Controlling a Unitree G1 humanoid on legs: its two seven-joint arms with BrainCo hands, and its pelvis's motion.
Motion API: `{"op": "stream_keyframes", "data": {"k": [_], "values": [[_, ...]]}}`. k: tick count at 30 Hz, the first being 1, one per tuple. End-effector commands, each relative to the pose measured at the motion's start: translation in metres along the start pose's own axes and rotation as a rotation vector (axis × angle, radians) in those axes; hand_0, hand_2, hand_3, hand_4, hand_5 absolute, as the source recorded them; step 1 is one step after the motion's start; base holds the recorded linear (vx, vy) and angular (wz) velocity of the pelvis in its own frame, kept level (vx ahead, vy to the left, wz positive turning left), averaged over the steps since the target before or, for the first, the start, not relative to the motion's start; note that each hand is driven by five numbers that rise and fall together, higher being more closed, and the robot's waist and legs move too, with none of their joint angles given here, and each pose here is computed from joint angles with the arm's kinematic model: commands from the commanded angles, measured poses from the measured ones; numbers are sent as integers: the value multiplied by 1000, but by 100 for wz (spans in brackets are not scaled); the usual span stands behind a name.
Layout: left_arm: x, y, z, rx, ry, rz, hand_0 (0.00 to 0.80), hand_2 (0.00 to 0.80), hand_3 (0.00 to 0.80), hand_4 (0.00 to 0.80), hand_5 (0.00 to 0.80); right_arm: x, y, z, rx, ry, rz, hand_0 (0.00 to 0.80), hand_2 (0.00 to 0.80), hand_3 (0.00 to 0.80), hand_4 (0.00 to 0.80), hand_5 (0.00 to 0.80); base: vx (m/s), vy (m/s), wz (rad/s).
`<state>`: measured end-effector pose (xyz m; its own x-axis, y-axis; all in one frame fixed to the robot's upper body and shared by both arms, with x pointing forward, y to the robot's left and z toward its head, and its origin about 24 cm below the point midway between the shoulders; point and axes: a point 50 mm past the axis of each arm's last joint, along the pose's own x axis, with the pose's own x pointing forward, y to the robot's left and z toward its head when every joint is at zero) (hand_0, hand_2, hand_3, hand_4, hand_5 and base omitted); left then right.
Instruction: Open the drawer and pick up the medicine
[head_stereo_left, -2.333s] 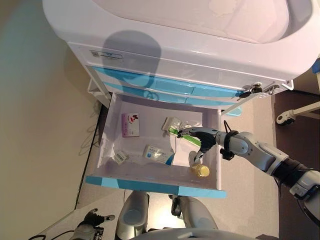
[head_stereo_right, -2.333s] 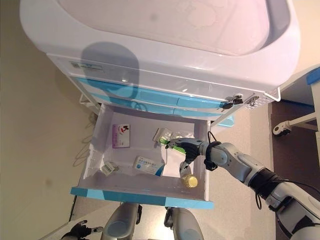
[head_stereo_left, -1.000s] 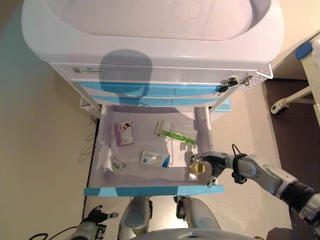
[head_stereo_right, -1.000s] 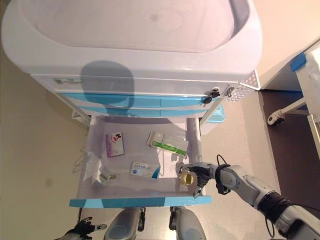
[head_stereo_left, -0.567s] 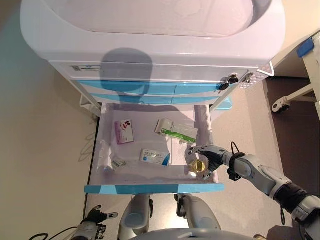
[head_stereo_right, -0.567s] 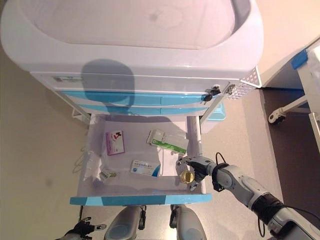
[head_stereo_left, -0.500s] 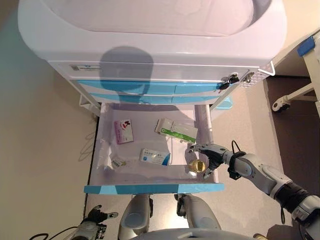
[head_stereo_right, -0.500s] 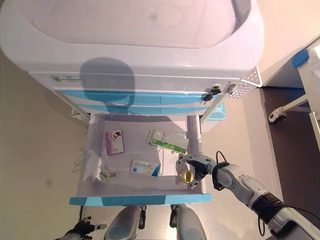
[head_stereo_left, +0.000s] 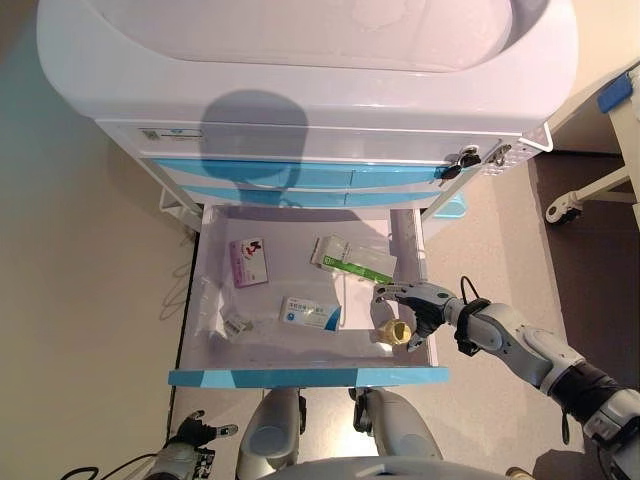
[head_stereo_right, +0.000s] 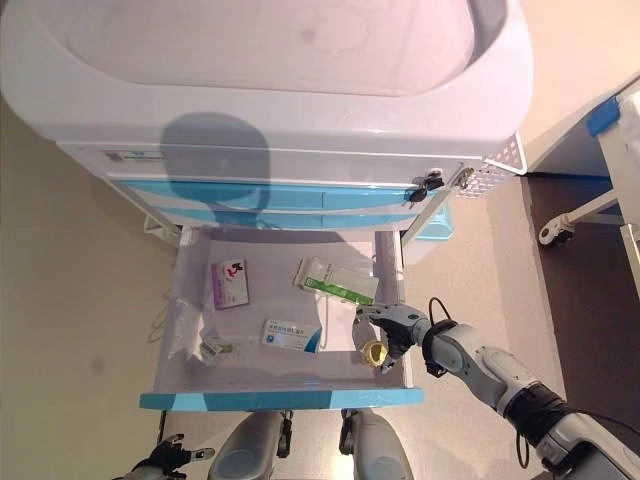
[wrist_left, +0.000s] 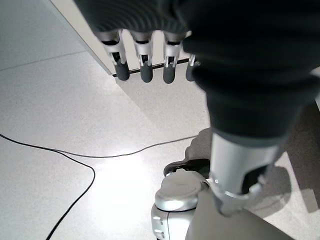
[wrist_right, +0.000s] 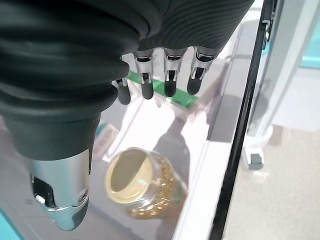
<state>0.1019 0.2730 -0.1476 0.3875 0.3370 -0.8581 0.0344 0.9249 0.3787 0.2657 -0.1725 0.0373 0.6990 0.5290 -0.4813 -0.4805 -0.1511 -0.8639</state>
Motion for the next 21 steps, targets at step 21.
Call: {"op": "stream_keyframes", "data": {"k": [21], "values": [[0,-1,1,-2,3,12,0,0,0,0,0,25,19,47,-243,-220,184,0,0,0,0,0,0,0,0]]}}
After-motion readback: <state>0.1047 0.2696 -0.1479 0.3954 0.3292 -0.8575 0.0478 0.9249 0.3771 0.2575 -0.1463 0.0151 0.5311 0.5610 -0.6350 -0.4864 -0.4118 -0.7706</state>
